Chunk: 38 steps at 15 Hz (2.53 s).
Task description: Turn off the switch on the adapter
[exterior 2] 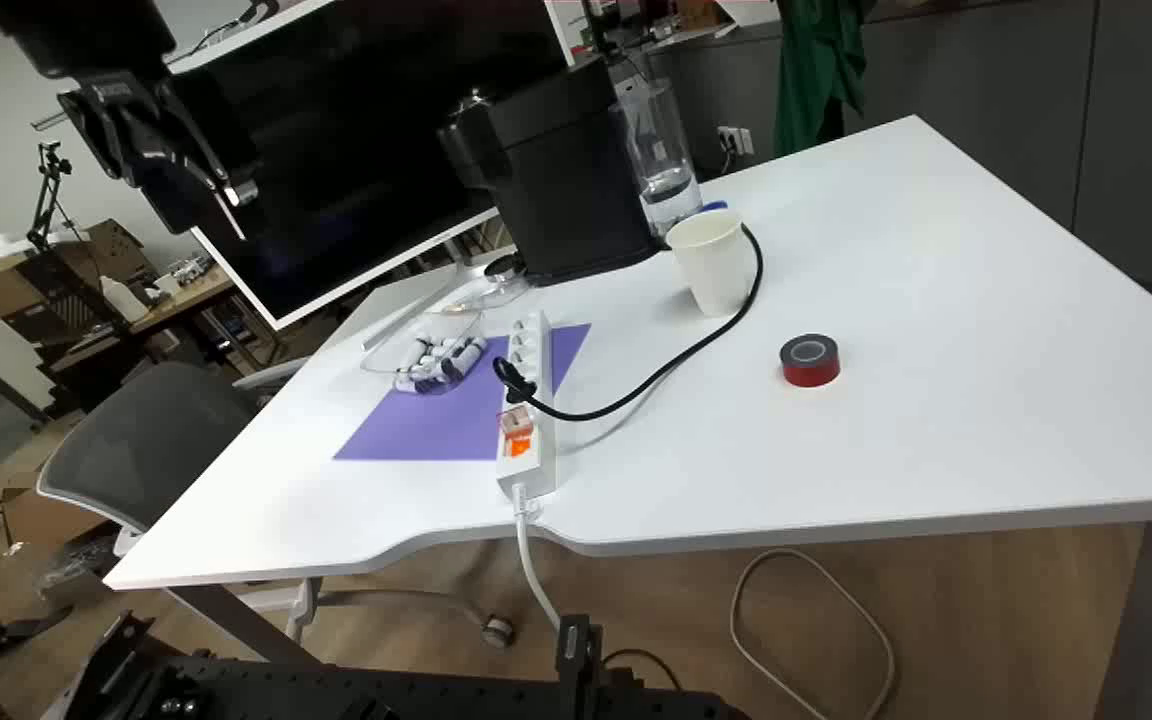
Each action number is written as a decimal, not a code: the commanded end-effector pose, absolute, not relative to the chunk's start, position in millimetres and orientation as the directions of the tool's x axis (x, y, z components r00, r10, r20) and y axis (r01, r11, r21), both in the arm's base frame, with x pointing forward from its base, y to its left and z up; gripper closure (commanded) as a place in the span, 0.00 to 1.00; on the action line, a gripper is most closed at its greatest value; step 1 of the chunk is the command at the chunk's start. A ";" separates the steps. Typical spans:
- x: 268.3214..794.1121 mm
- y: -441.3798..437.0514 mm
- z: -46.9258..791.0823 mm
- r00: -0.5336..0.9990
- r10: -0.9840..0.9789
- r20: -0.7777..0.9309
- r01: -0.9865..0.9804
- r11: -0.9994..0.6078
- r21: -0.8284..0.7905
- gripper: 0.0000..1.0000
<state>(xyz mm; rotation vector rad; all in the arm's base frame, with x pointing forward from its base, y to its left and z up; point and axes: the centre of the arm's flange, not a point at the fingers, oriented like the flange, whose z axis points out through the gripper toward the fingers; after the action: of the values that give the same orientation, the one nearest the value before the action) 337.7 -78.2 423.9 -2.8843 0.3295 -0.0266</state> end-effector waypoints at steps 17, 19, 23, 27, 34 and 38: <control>362.7 -74.0 404.9 0.980 -0.075 0.185 -0.069 -0.997 -0.042 0.00; 370.3 -77.7 389.9 0.979 -0.008 0.202 -0.014 -1.000 0.024 0.25; 381.7 -91.3 351.9 0.981 0.107 0.164 0.093 -0.992 0.088 0.55; 389.3 -103.2 308.8 0.980 0.167 0.106 0.158 -0.983 0.095 0.81; 381.2 -114.8 265.0 0.986 0.151 0.068 0.146 -0.986 0.080 0.99; 381.7 -119.1 256.0 0.987 0.152 0.059 0.147 -0.986 0.077 1.00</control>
<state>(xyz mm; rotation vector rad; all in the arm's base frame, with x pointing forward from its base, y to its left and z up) 384.8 -122.6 250.2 -3.2103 -0.2206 -0.1031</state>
